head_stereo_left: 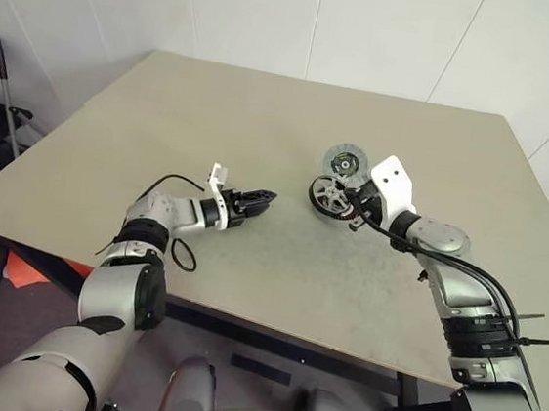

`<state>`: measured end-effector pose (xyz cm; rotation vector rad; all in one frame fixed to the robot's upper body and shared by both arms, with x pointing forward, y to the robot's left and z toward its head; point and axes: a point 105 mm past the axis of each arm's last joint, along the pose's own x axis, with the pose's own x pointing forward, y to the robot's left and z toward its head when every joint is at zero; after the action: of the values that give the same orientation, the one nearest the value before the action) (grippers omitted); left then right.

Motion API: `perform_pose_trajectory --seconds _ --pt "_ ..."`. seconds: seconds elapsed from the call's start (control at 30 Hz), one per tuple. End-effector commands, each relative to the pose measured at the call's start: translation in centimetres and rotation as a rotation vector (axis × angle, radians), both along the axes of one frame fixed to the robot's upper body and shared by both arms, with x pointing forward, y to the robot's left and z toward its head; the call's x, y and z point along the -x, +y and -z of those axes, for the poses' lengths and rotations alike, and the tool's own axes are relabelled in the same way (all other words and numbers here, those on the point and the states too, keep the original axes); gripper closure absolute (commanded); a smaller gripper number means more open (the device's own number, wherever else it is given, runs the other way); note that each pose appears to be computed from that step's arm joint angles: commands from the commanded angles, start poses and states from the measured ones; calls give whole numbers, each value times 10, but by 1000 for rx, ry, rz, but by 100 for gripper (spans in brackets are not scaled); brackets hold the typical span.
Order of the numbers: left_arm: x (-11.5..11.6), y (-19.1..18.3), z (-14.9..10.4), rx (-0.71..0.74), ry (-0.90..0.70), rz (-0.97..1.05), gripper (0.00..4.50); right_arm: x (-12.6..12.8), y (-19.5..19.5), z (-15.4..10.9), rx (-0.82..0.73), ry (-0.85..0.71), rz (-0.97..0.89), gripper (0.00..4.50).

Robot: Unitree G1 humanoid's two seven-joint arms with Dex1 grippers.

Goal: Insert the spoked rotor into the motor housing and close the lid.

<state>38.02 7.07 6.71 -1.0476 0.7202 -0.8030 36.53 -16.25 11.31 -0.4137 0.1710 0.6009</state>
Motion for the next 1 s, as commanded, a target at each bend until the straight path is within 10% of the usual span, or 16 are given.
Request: perform_pose_trajectory --seconds 0.03,0.13,1.0 --pt "-7 6 -11 11 -46 -29 205 -2 2 -15 9 -44 -20 407" --pt "-8 8 -10 6 -47 -42 205 -3 0 -14 29 -51 -6 323" --pt "-8 17 -6 -17 -47 -74 205 -8 4 3 30 8 -24 323"
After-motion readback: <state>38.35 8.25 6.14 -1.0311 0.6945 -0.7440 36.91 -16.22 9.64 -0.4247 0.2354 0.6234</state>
